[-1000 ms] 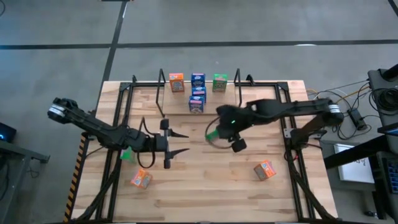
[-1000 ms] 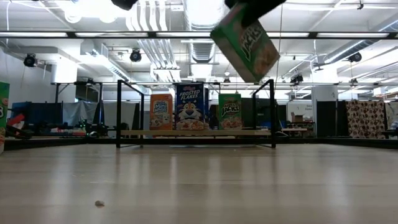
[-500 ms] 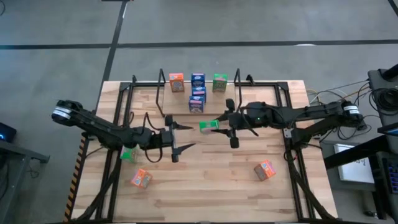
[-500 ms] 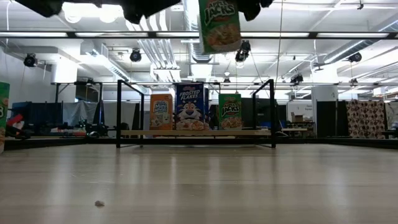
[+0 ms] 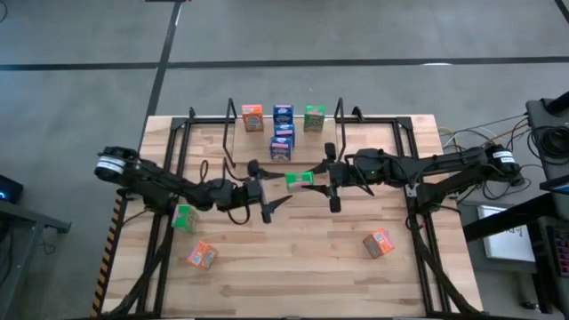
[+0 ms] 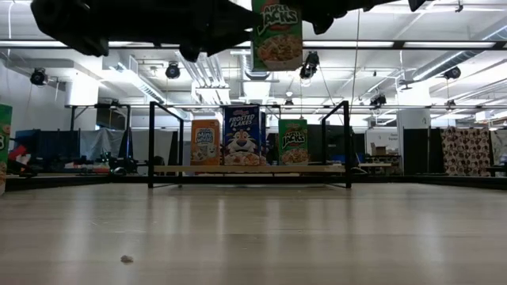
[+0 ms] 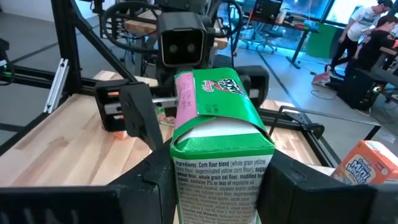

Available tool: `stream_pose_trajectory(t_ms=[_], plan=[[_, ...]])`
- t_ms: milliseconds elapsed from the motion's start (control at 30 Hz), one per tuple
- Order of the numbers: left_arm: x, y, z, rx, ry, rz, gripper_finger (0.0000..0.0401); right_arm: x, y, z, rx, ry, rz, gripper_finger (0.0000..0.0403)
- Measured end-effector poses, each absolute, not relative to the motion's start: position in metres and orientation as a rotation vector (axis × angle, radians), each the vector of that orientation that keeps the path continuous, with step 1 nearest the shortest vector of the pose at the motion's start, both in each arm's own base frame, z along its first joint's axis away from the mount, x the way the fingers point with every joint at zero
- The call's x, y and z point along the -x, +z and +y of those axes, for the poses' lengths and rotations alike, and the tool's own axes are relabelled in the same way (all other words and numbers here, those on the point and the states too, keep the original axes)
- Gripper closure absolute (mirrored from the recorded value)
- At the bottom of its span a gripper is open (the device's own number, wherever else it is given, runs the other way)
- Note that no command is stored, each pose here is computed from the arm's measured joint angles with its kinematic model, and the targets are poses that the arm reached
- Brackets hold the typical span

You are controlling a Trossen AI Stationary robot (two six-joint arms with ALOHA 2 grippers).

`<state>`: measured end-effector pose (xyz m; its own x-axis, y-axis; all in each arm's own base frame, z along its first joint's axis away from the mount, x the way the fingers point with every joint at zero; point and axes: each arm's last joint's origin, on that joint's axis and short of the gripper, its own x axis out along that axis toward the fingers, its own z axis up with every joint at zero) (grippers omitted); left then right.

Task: Stack cereal on shelf
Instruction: Put the right green cereal box on the shelf

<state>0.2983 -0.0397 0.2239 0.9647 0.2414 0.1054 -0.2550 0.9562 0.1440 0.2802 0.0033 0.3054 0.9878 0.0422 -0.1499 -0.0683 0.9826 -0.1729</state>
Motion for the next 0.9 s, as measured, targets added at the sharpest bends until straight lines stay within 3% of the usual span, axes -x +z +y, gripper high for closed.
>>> stream_pose_trajectory(t_ms=[400,900], plan=[[-0.310,0.205,-0.027,-0.129,0.233,-0.077,0.0124,-0.280,0.306,0.003,0.181,0.059,0.140,0.0255],[-0.310,0.205,-0.027,-0.132,0.219,-0.082,0.0197,-0.280,0.305,0.004,0.123,0.056,0.150,0.0241]])
